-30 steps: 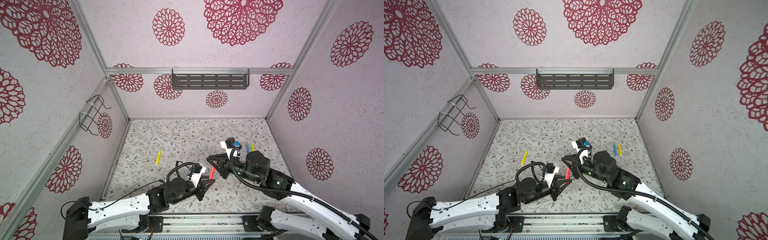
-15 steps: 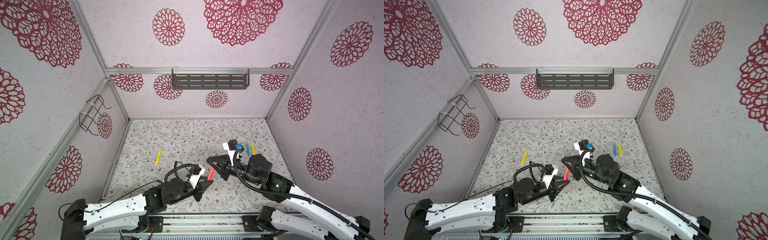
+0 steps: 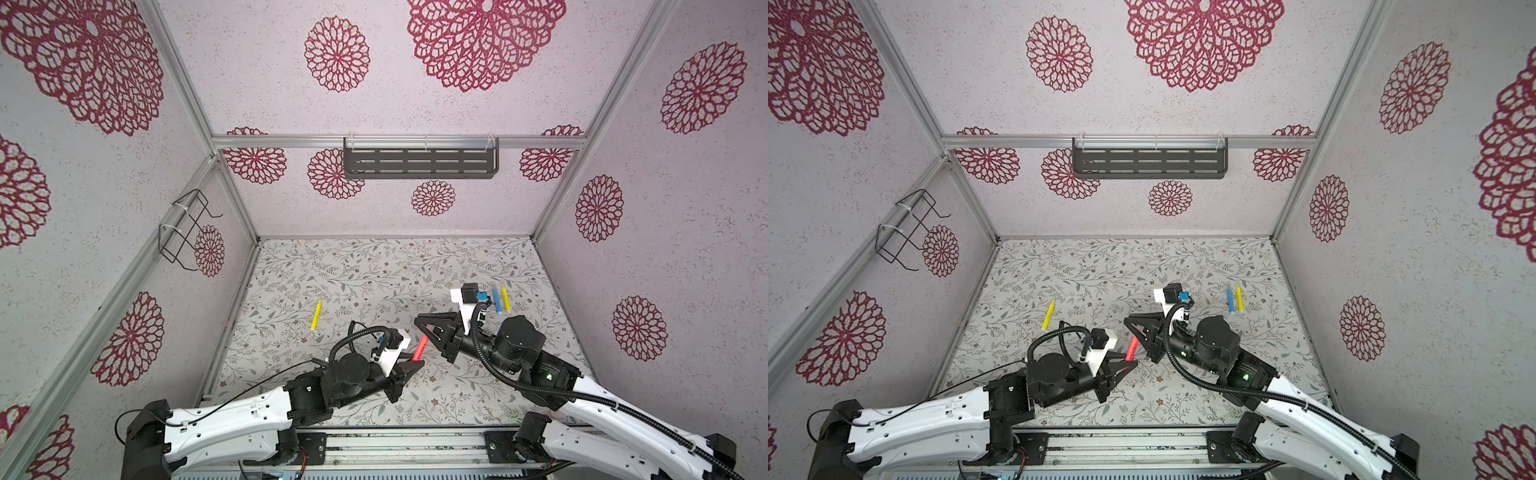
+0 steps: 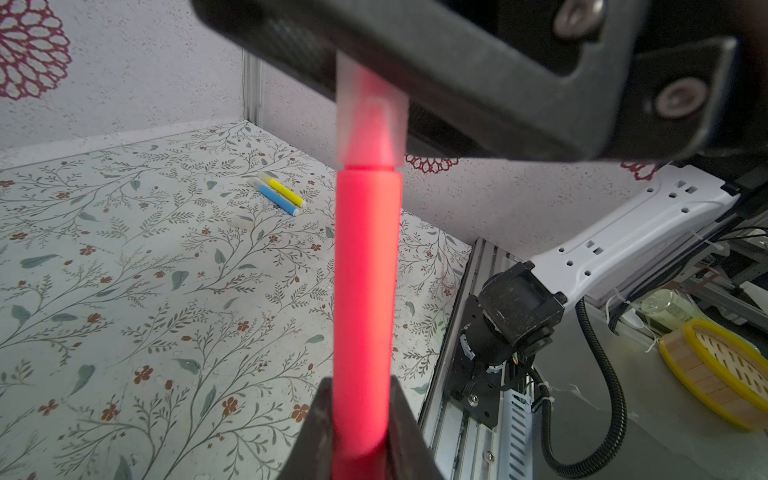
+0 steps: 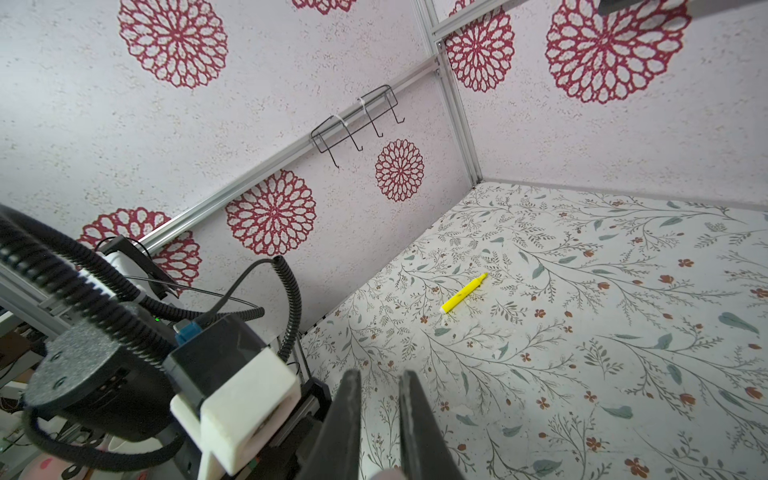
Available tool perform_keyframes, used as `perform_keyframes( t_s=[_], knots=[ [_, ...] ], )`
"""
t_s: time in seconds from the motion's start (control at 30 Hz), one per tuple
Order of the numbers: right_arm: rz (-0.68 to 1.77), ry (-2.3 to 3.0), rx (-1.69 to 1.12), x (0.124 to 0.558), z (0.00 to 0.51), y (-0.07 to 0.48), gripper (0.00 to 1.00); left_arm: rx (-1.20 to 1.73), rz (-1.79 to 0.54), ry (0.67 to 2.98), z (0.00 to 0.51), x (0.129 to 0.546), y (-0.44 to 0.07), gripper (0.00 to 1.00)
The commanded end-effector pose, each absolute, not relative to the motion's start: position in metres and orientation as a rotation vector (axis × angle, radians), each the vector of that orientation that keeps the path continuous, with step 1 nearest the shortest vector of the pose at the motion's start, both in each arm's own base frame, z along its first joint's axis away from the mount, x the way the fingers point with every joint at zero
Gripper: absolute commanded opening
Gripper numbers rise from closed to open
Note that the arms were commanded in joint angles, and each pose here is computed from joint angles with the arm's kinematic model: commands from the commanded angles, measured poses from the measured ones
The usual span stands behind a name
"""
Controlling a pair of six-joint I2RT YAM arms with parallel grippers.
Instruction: Insert the pens into the pen caps
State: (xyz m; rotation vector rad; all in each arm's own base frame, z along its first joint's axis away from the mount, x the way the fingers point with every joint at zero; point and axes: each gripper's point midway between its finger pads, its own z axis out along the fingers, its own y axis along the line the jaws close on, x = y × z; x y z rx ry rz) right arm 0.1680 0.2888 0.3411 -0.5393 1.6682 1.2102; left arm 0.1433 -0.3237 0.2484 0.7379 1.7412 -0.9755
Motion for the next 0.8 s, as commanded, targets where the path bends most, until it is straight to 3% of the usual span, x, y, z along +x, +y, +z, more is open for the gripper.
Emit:
perform_keyframes(
  t_s=[0.0,0.77],
  knots=[
    [1.2,1.898,-0.652,0.146,0.272,0.297,0.0,0.484,-1.098,1.411,0.372,0.161,-0.305,0.0],
    [1.188,2.004,-0.719,0.125,0.221,0.321,0.0,0.459,-1.086,1.362,0.392,0.163,-0.286,0.0]
  ],
)
